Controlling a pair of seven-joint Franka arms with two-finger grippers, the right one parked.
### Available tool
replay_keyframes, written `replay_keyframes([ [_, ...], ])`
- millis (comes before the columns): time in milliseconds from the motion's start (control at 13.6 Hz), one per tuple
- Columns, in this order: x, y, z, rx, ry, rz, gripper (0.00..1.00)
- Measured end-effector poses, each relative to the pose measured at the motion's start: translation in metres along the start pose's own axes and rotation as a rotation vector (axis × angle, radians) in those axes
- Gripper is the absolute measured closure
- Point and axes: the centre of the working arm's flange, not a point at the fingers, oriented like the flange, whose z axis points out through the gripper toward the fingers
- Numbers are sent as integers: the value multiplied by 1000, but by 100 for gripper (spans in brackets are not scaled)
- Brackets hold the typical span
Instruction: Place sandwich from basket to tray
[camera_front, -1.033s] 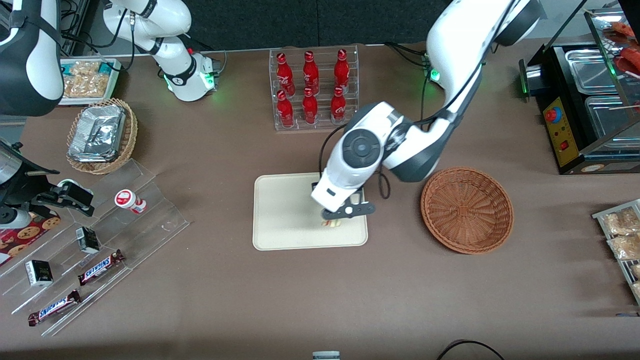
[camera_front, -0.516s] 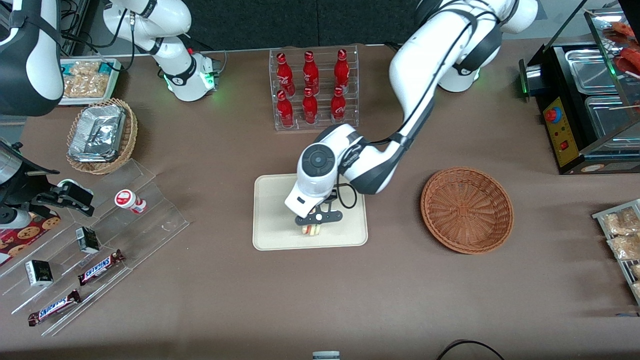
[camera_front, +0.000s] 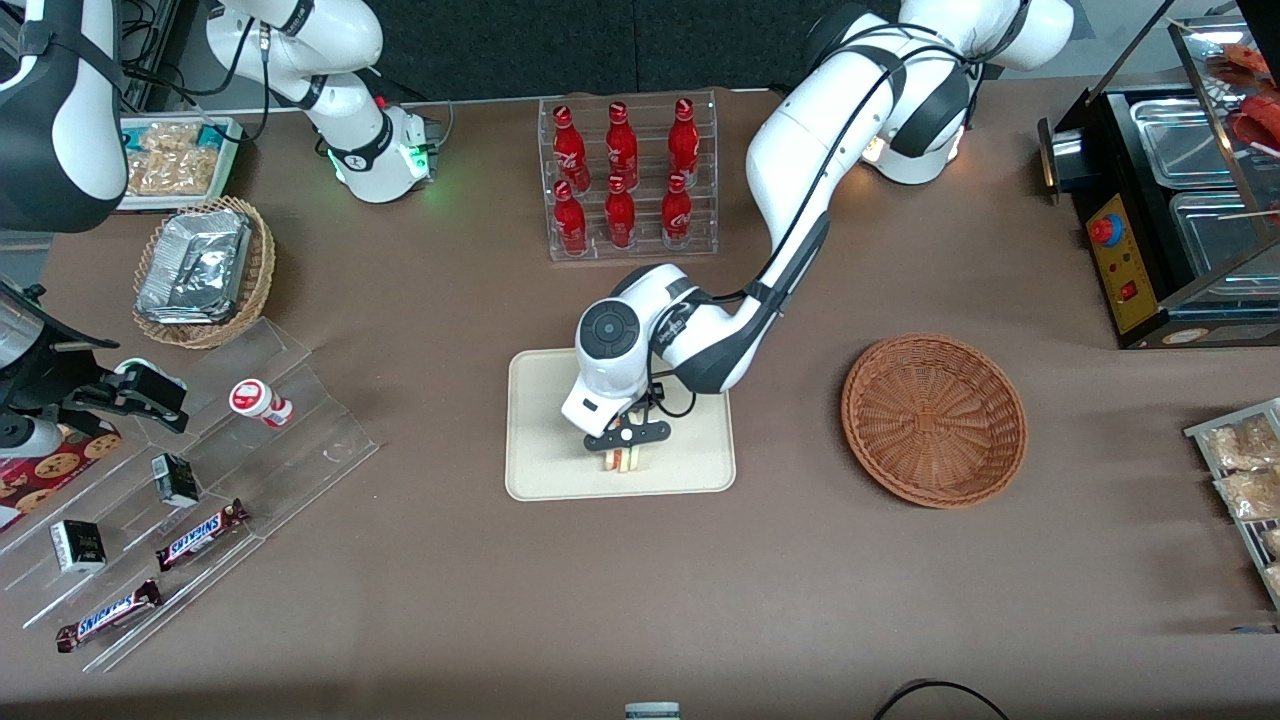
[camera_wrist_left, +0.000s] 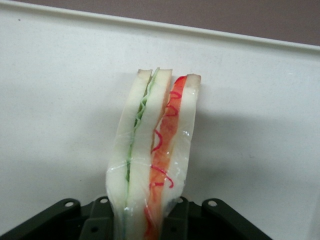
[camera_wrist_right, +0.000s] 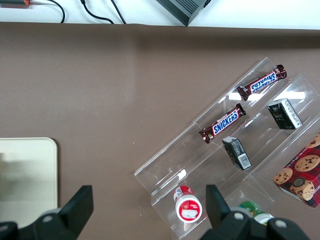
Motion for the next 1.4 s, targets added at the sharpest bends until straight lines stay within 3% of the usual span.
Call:
replay_keyframes([
  [443, 9, 0, -19, -10, 14, -26, 5],
  [516, 15, -3, -33, -8, 16, -37, 0],
  [664, 37, -21, -76, -4, 11, -65, 0],
  [959, 80, -93, -178, -7, -56, -75, 0],
  [1107, 96, -141, -195, 0, -73, -68, 0],
  [1402, 93, -249, -205, 15, -64, 14, 1],
])
